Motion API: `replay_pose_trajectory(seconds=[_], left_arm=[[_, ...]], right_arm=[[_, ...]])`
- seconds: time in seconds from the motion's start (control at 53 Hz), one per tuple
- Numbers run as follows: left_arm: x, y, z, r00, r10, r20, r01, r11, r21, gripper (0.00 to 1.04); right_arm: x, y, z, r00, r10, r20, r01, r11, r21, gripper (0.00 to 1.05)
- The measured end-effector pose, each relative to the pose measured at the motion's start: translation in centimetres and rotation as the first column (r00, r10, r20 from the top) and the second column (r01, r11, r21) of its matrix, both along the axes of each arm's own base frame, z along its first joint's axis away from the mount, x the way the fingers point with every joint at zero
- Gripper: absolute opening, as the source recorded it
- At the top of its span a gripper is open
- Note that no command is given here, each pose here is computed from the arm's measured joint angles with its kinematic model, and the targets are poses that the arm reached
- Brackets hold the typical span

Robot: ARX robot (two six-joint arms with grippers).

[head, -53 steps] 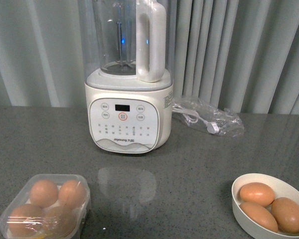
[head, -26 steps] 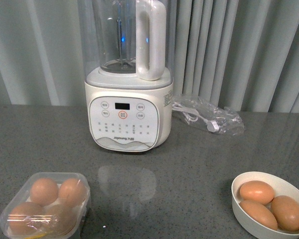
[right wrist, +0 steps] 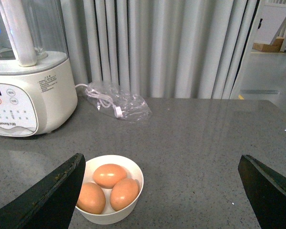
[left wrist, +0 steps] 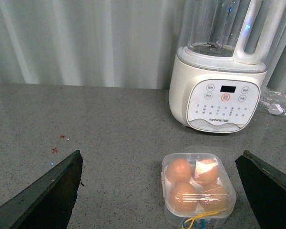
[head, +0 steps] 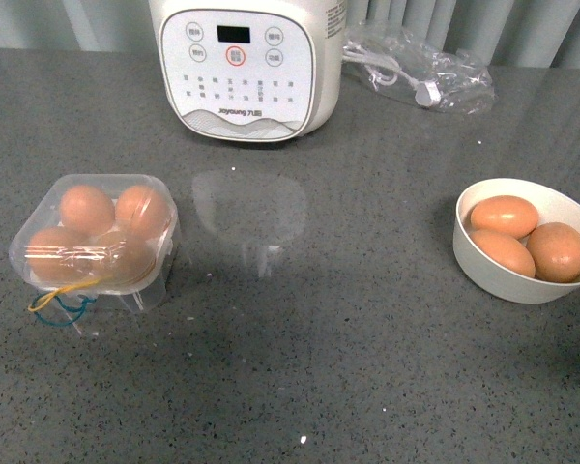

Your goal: Put egg into box

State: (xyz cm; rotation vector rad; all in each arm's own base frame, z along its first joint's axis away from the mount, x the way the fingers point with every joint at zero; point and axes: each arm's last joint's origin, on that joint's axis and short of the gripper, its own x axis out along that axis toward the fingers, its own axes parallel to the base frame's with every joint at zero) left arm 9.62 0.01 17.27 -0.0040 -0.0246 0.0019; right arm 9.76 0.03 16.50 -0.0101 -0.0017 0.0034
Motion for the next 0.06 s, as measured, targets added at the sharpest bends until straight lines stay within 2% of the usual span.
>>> replay_pose_trajectory(seconds=[0.057], left_arm=[[0.0, 0.0, 0.0, 1.0, 0.0, 0.0, 0.0, 1.0, 0.0, 0.98]], right_arm=[[0.0, 0.0, 0.0, 1.0, 0.0, 0.0, 0.0, 1.0, 0.0, 0.97]])
